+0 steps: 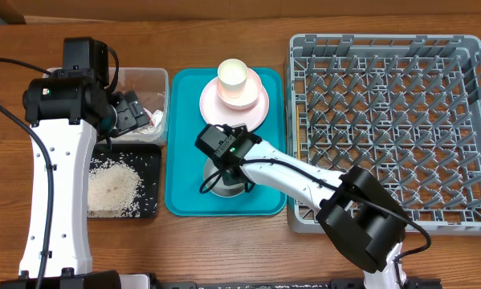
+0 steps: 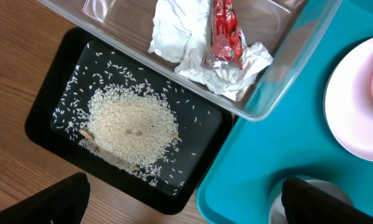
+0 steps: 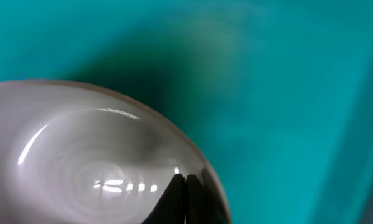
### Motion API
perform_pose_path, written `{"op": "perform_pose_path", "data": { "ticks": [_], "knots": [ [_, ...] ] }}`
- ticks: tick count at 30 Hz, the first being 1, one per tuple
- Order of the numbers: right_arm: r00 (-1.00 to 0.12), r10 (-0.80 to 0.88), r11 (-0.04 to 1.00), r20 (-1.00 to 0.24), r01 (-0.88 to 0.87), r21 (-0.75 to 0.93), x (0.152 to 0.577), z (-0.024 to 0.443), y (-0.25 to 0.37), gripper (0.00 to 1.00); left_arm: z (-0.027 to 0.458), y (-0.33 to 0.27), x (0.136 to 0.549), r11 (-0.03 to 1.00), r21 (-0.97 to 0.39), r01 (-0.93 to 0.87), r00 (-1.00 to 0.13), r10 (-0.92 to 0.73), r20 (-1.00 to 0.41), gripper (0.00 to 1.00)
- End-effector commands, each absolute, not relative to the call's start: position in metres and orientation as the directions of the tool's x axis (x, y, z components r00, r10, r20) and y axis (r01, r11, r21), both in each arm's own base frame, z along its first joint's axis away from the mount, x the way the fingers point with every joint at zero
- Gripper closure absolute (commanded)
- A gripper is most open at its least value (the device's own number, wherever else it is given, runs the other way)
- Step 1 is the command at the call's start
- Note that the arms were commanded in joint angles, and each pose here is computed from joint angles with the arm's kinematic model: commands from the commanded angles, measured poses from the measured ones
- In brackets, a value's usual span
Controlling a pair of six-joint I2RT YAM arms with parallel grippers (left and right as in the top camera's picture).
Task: Sort waste into correct bins and load items into the dishwasher
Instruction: 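Lower the right gripper and close it on the white bowl's rim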
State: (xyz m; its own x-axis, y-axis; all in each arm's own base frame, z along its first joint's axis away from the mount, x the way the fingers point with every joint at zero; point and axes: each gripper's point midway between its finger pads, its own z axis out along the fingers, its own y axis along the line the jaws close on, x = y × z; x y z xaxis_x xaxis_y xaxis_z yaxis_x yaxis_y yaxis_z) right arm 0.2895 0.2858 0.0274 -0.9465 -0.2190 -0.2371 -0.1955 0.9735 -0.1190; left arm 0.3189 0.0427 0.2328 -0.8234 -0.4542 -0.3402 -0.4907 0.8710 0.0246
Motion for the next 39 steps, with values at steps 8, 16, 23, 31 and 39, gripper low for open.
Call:
{"op": "perform_pose_path", "data": {
  "ticks": [8,16,23,31,39],
  "knots": [
    [-0.941,-0.166,0.983,-0.296,-0.134,-0.123,0.307,0.053,0.278,0.89,0.235,0.044,0.321,0.869,0.025,-0.495,-0.818,-0.456,-0.350,0.00],
    [-0.940,-0.139,0.980,-0.310,-0.176,0.097,0.295,0.121,0.306,0.72,0.235,0.044,0.321,0.869,0.025,-0.495,-0.818,-0.456,-0.350,0.00],
    [-0.948,-0.216,0.930,-0.233,-0.273,0.248,0.266,0.119,0.337,0.59,0.235,0.044,0.321,0.869,0.025,-0.495,-0.818,-0.456,-0.350,0.00],
    [-0.935,-0.278,0.917,-0.222,-0.327,0.228,0.246,0.080,0.339,0.55,0.235,0.044,0.321,0.869,0.025,-0.495,-0.818,-0.456,-0.350,0.00],
    [-0.935,-0.279,0.921,-0.217,-0.325,0.217,0.242,0.059,0.332,0.55,0.235,0.044,0.321,0.869,0.025,-0.495,-0.818,-0.456,-0.350,0.00]
  ]
}}
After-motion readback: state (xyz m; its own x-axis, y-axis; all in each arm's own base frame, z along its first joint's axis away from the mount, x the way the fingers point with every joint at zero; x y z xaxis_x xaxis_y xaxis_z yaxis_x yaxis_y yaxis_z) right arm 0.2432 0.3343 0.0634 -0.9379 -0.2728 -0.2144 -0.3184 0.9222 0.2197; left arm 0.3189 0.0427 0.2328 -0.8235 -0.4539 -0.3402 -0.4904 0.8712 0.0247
